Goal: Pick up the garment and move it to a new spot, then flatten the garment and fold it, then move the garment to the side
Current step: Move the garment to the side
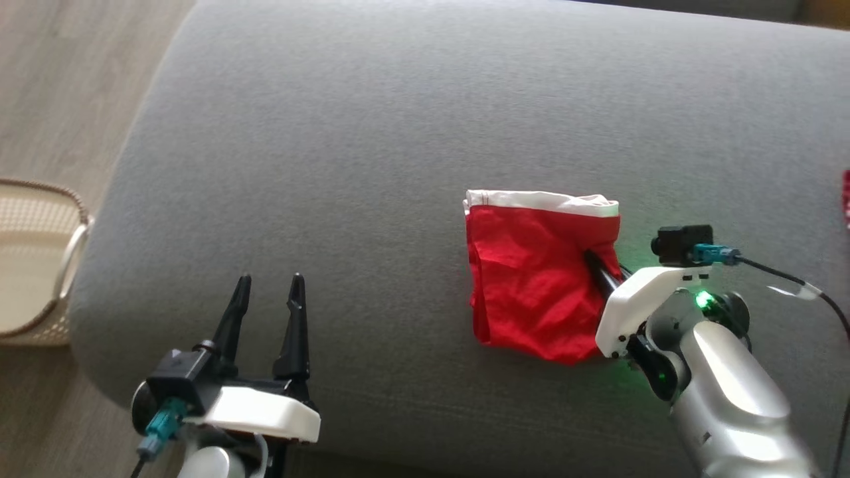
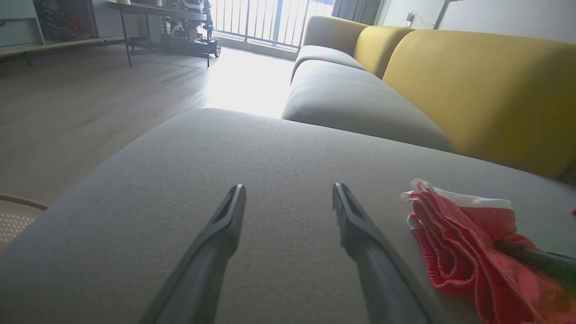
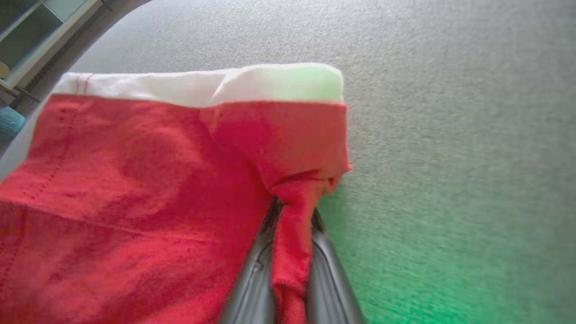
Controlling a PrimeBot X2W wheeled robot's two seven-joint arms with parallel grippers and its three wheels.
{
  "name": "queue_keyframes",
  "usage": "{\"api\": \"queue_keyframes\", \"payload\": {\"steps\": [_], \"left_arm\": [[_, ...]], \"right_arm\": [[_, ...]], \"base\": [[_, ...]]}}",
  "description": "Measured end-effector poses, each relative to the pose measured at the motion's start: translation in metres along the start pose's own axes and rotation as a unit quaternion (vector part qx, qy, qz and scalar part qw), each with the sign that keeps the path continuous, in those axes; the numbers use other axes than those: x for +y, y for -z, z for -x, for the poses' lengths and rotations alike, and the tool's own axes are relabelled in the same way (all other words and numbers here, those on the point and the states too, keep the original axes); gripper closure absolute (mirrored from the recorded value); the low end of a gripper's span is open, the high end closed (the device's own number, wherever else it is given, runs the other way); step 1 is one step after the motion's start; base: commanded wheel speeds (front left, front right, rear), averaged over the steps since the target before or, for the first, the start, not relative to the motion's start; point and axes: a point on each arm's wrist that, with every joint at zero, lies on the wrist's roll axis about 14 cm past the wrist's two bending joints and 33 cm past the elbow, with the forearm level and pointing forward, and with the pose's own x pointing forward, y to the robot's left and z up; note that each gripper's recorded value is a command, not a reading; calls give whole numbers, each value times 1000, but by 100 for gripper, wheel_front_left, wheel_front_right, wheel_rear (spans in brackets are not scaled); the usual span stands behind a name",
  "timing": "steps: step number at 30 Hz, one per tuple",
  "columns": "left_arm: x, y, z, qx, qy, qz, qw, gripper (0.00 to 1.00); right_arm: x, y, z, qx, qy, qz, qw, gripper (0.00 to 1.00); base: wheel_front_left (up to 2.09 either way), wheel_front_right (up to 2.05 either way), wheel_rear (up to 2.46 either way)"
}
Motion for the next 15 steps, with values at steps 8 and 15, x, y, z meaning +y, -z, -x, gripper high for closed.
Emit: {"api": "queue_keyframes", "payload": {"steps": [8,15], "left_arm": [[-42,-6,-23,-14,75,-7,997,0],[-104,-22,-63,-53,174,-17,983,0]], "right_arm": [[-40,-36,21,-24,35,128,991,100],[-98,-80,51,-44,92,204,974,100]], "base": [[0,0,0],[0,0,0]]}}
